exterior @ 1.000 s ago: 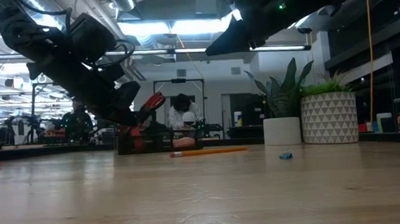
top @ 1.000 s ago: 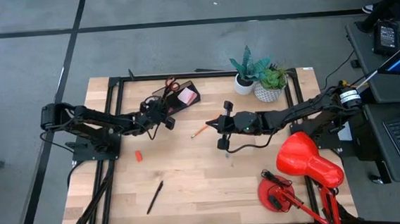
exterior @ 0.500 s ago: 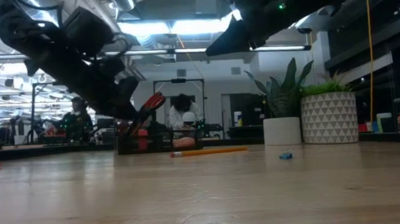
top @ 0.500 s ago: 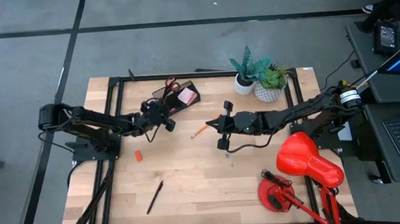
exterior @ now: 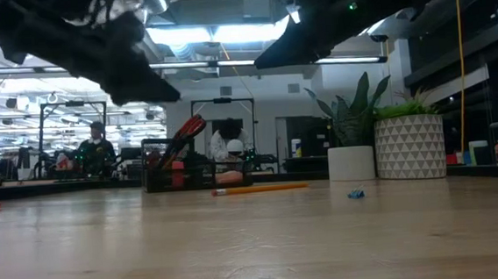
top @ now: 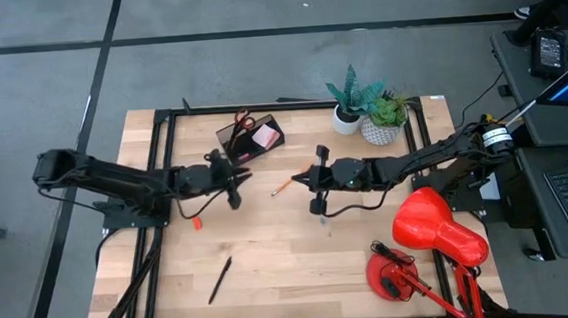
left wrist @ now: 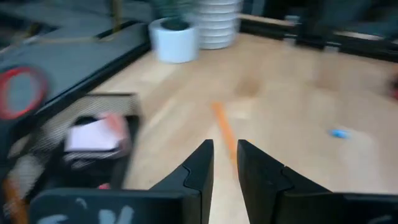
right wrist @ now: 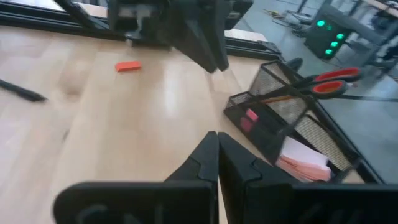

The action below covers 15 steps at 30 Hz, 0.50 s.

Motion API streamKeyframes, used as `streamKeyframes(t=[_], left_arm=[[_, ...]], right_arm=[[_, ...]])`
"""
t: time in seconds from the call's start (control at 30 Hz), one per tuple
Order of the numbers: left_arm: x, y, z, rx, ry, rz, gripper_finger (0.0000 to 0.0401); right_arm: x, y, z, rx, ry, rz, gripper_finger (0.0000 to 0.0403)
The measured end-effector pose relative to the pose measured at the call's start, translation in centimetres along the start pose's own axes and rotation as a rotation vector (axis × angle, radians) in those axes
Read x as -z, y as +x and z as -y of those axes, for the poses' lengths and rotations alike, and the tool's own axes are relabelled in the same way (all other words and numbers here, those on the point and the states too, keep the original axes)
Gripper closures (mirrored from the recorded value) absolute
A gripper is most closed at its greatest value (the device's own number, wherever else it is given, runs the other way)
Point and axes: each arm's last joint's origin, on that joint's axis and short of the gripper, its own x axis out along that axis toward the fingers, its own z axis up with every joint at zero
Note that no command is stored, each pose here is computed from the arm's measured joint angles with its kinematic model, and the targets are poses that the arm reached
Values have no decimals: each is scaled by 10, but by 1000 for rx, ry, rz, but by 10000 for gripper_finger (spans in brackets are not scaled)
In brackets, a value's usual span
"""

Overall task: Pick and place office supplies into organizer
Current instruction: Put the pencil into the desk organizer

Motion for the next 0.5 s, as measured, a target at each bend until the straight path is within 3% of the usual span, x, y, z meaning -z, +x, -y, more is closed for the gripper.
streamKeyframes(t=[0.23,0.5], left_arm=[[1,-12,20,212,114,-3,360],[4,-17,29,265,153,-7,391]], right_arm=[[0,0,-1,-35,4,2,396],[1,0,-1,-43,24,-4,396]])
